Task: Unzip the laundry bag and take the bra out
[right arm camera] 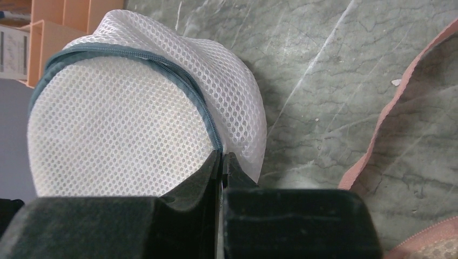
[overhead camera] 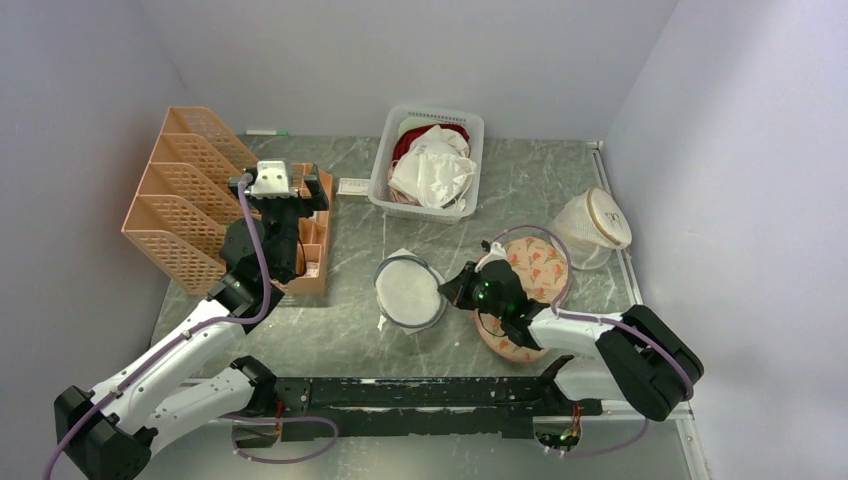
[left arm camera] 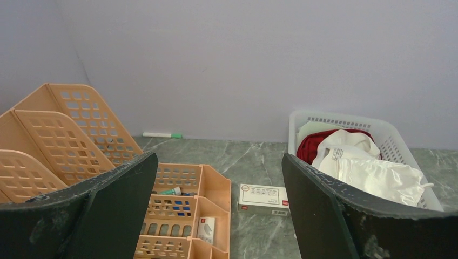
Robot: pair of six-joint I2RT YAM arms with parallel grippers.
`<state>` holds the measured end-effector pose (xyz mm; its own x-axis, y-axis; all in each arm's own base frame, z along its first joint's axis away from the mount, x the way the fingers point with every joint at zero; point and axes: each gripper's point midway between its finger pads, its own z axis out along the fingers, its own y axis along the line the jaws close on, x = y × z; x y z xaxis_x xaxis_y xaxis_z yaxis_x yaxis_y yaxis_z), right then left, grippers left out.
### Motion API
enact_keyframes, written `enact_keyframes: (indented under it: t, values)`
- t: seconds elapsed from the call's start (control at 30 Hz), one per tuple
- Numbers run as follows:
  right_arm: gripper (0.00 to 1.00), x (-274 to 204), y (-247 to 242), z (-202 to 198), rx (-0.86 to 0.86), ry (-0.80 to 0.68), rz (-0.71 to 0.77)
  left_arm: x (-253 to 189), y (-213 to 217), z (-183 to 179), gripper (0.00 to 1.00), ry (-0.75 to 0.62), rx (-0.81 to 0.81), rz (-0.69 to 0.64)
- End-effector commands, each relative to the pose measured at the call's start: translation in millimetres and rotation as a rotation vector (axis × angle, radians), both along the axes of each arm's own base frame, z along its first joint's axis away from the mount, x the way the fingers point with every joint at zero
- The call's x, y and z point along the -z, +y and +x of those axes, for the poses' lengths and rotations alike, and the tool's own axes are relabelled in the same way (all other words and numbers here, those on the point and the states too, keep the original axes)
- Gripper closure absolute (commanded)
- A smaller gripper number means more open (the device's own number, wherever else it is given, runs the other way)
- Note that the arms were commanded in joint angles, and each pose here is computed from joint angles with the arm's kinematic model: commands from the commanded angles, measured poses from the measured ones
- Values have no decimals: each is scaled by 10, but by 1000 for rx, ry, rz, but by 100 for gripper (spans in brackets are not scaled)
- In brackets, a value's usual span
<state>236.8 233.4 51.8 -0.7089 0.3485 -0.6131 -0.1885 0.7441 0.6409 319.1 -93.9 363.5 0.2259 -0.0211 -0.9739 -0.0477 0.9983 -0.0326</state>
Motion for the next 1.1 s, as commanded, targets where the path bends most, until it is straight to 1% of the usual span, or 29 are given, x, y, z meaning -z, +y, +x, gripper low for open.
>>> enact_keyframes:
  t: [0.0, 0.13, 0.2, 0.4, 0.47, 0.57, 0.63, 0.7, 0.73, 0.8, 0.87, 0.93, 1.07]
  values:
    - [100, -85, 4, 132, -13, -73, -29, -204, -6, -9, 3, -43, 16, -37]
    - [100, -103, 15, 139, -64, -109, -61, -212, -5, -12, 3, -45, 17, -39]
    - [96, -210, 24, 176, -78, -132, -85, -199, -10, -9, 3, -41, 17, -37]
    - [74, -720, -47, 261, -91, -224, -167, -215, -23, -11, 3, -43, 27, -42]
    - [63, -866, 36, 217, -164, -249, -169, -215, -29, -9, 3, -42, 29, -41]
    - [52, -1018, 185, 118, -258, -270, -140, -203, -26, -1, 3, -39, 24, -40]
    - [44, -1146, 313, 26, -331, -302, -83, -199, -29, 2, 3, -38, 25, -39]
    - [34, -1241, 505, -149, -450, -305, 27, -185, -36, 10, 3, -33, 25, -38]
    - [32, -1238, 596, -250, -516, -290, 82, -182, -45, 13, 3, -32, 28, -37]
    - [31, -1214, 770, -459, -644, -247, 207, -178, -54, 19, 3, -29, 31, -37]
    - [31, -1078, 860, -576, -712, -181, 286, -170, -63, 23, 3, -26, 34, -36]
    - [30, -841, 908, -614, -740, -111, 310, -164, -58, 27, 3, -25, 31, -36]
    - [28, -496, 951, -556, -730, -67, 317, -166, -61, 26, 3, -26, 33, -37]
